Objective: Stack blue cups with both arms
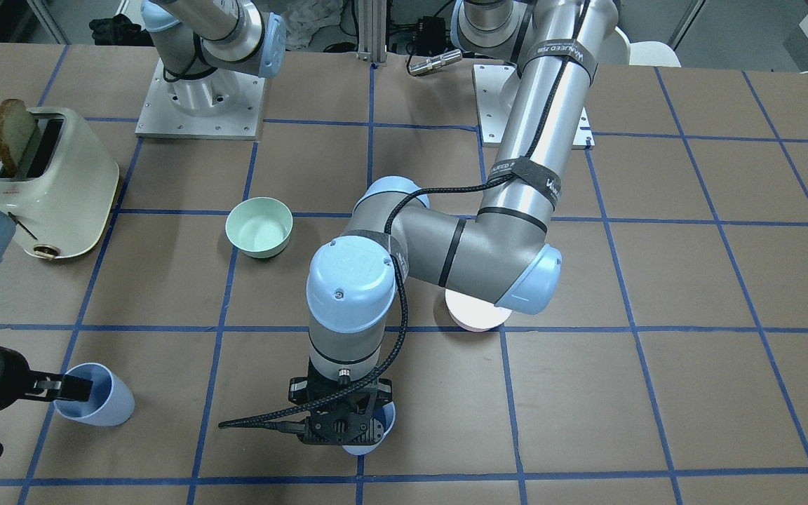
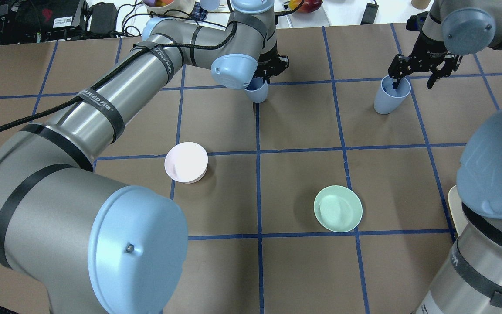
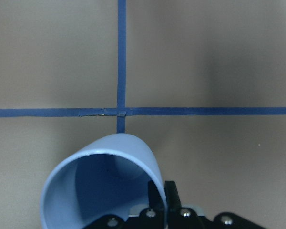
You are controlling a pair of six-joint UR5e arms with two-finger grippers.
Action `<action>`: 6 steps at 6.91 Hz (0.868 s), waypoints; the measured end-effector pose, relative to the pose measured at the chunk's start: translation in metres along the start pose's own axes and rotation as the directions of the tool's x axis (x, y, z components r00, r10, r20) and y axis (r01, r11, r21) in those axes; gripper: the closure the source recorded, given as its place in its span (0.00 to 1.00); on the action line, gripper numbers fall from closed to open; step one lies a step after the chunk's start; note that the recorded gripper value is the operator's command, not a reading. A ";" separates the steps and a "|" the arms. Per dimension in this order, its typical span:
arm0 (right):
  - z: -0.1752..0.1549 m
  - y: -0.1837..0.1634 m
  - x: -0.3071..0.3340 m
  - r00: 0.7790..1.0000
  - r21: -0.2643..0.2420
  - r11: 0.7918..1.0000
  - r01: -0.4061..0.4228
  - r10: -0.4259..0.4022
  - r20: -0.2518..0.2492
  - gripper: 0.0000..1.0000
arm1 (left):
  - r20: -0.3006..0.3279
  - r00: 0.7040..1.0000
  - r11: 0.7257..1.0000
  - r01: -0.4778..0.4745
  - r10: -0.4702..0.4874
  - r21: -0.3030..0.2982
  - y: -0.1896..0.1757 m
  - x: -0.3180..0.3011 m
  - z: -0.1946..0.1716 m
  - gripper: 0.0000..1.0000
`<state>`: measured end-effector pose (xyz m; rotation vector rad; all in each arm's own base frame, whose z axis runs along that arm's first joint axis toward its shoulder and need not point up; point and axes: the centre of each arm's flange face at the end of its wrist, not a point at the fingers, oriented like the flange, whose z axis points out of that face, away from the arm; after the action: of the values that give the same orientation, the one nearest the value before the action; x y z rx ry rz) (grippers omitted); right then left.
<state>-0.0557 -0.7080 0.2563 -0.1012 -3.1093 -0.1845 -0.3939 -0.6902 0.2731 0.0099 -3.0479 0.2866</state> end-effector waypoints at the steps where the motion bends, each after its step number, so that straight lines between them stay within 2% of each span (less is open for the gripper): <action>1: 0.007 -0.001 0.001 1.000 -0.010 1.000 -0.006 0.006 0.007 0.91 | 0.006 1.000 1.000 -0.003 0.003 0.001 0.000 -0.001 0.001 0.00; 2: 0.010 -0.001 0.001 1.000 -0.015 1.000 -0.008 0.008 0.009 1.00 | 0.005 1.000 1.000 -0.004 0.004 0.007 -0.001 -0.001 -0.004 0.00; 4: 0.009 -0.001 0.001 1.000 -0.019 1.000 -0.005 0.005 0.008 1.00 | 0.007 1.000 1.000 0.004 -0.004 0.026 -0.004 -0.007 -0.046 0.00; 6: -0.002 -0.002 0.002 1.000 -0.006 1.000 -0.012 0.012 0.013 1.00 | 0.045 0.998 0.999 0.035 -0.034 -0.033 0.010 -0.036 -0.132 0.00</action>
<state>-0.0576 -0.7105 0.2578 -0.1211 -3.1210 -0.1940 -0.3477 -0.6559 0.3971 0.0674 -3.0928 0.2351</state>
